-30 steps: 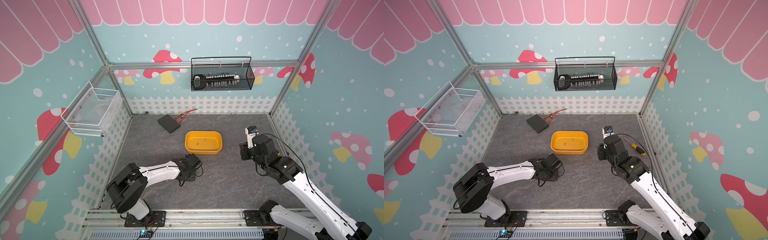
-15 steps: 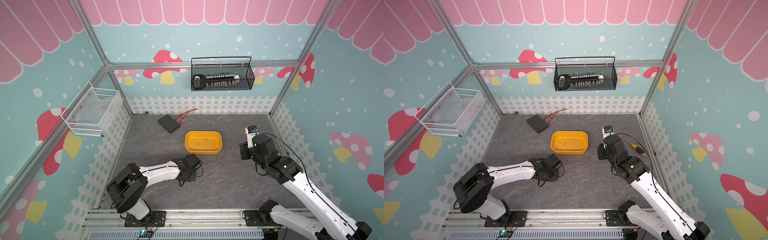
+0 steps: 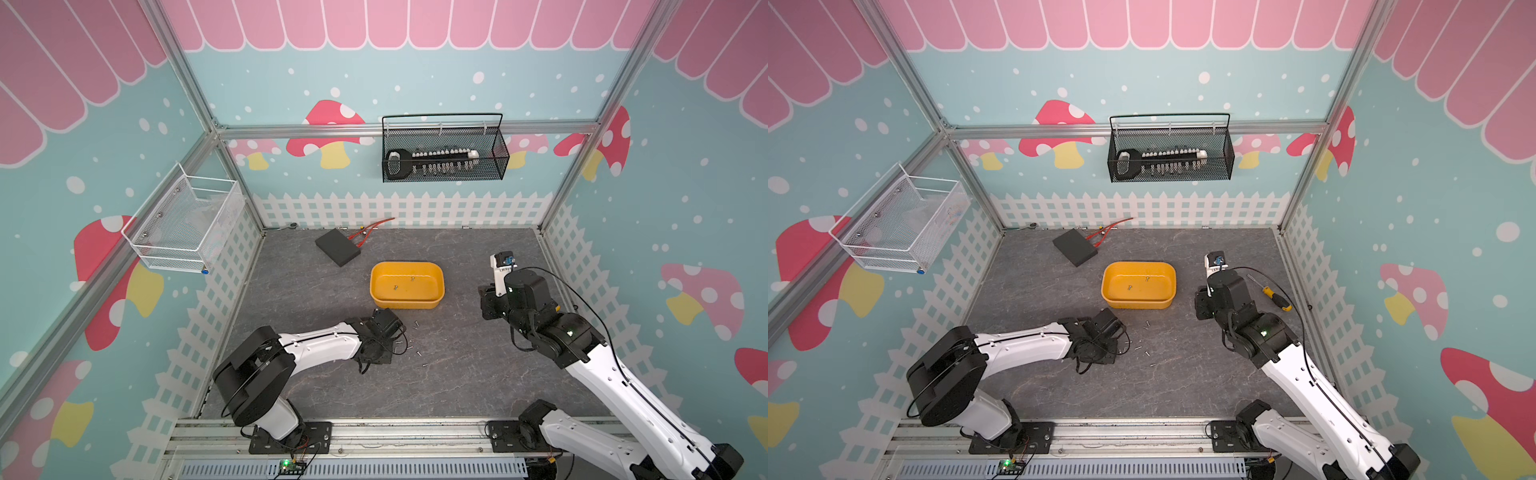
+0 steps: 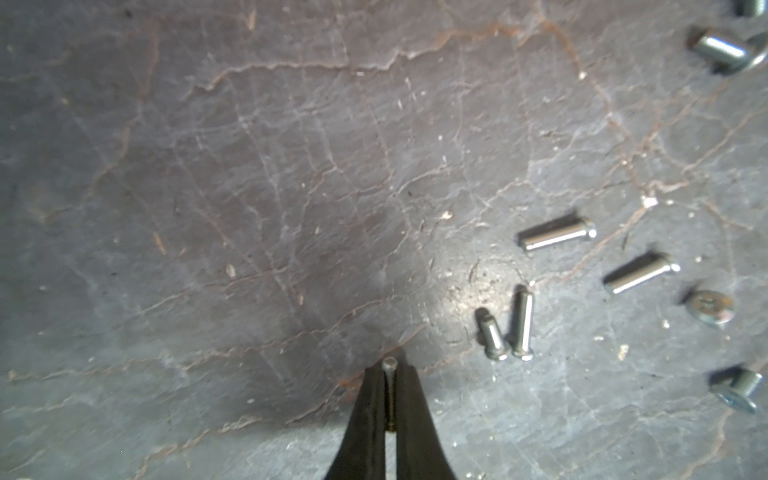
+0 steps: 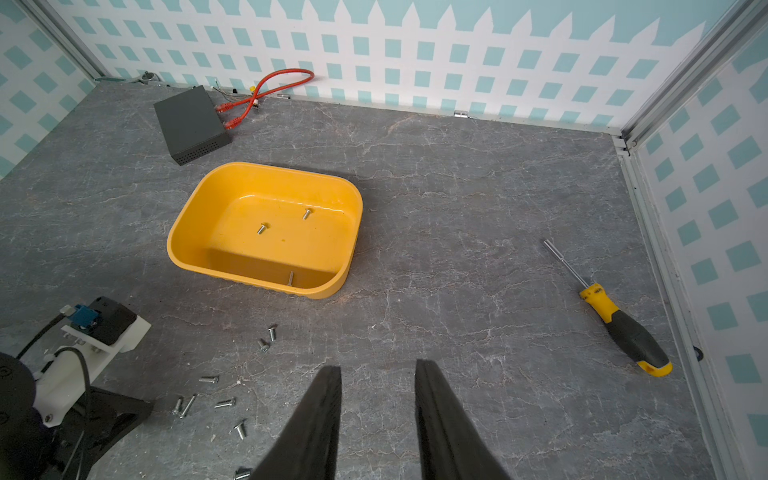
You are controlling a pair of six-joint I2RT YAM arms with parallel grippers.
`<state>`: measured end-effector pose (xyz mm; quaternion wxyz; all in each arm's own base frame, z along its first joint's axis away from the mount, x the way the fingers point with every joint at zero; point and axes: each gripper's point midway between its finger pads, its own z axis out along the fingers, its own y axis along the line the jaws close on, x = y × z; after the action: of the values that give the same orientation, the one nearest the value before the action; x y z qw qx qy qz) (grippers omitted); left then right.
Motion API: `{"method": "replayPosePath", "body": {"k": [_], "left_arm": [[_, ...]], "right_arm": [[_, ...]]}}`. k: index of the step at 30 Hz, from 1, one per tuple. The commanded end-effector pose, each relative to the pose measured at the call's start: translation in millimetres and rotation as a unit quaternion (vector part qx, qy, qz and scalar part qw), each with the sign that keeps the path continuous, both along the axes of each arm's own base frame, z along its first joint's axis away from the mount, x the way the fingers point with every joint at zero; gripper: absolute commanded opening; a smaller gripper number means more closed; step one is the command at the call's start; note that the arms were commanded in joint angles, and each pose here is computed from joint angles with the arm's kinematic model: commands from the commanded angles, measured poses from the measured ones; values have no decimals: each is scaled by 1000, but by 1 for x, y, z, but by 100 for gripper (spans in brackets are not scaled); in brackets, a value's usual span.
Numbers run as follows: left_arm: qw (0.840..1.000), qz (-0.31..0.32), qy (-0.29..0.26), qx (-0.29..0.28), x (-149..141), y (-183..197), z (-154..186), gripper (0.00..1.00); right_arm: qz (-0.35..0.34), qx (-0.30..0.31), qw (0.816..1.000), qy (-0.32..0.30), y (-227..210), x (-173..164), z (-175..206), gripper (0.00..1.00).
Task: Put the screws on the desktop into the storage box
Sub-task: Pick up the screw from the center of the board, then place the screw in the storage box.
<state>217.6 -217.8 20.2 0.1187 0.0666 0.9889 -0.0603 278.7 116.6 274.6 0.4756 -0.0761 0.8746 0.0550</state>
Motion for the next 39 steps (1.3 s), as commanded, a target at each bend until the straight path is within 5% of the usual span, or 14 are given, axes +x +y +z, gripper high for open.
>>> {"method": "replayPosePath", "body": {"k": [1, 12, 24, 31, 39], "left_arm": [[1000, -4, -22, -1, 8, -4, 19, 4], [996, -7, -92, -12, 38, -16, 90, 0], [982, -49, -177, -34, 140, -79, 170, 0], [982, -66, -172, -27, 197, -105, 152, 0], [988, -78, -131, -41, 223, -135, 99, 0]], "right_arm": [[-6, 4, 1000, -3, 0, 3, -2, 36], [-4, 5, 1000, -4, 2, 5, -2, 36], [4, 3, 1000, -4, 7, 10, -1, 36], [5, 1, 1000, -9, 8, 12, 2, 36], [13, -6, 1000, -8, 13, 17, -1, 36]]}}
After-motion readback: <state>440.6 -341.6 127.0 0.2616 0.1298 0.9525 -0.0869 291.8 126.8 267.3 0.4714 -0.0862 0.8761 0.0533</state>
